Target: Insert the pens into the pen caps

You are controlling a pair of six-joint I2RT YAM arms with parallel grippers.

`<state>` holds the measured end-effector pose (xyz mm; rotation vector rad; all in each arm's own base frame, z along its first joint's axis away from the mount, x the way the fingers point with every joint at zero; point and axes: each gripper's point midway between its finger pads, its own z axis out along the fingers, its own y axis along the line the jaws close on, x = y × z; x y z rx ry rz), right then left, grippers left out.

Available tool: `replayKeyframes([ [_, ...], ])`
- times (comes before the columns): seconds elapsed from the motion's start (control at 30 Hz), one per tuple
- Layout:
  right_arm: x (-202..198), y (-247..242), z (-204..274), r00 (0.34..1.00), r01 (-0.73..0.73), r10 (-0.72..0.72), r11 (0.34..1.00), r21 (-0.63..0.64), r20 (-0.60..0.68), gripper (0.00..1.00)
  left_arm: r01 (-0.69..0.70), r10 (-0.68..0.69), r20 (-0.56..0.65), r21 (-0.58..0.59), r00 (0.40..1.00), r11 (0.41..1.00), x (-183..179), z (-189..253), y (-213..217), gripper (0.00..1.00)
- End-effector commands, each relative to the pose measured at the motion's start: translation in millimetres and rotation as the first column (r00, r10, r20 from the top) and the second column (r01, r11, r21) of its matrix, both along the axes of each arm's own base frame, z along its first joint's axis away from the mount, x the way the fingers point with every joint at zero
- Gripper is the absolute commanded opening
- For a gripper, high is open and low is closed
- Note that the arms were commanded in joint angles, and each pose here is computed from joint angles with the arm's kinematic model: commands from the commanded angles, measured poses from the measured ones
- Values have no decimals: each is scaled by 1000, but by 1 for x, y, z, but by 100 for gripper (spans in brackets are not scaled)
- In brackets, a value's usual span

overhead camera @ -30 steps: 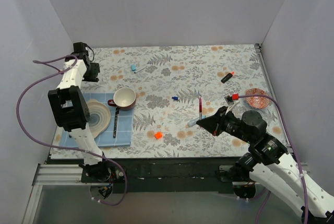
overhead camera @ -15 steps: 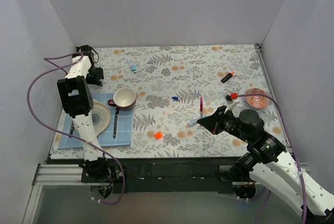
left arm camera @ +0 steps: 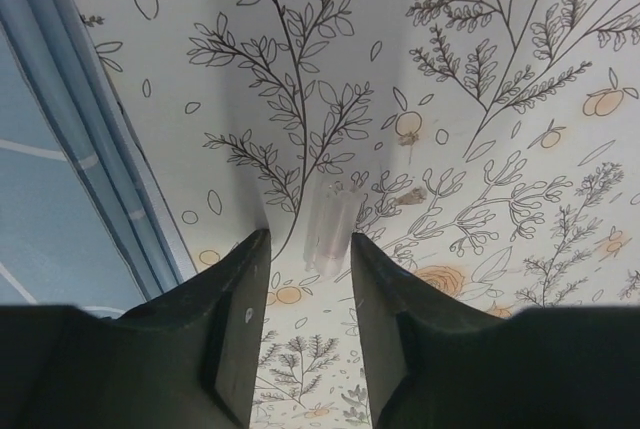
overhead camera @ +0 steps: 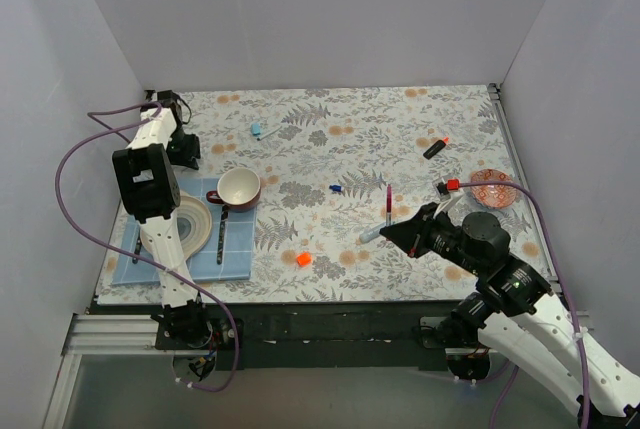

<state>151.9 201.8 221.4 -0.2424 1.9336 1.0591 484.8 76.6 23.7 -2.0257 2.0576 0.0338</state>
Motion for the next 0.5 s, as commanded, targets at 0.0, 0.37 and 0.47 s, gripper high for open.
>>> replayKeyframes([
  [0.0,1,0,20,999,5,-7,999,41,48,1,-173,171,-87,-12,981,985,-17,-19,3,34],
  [0.37,-3,2,15,1000,-11,11,999,37,15,1,-62,62,-67,-3,996,998,-17,-8,2,0],
  [0.47,-6,5,15,999,-33,32,998,47,13,1,10,-11,30,26,999,1000,-1,21,6,0],
])
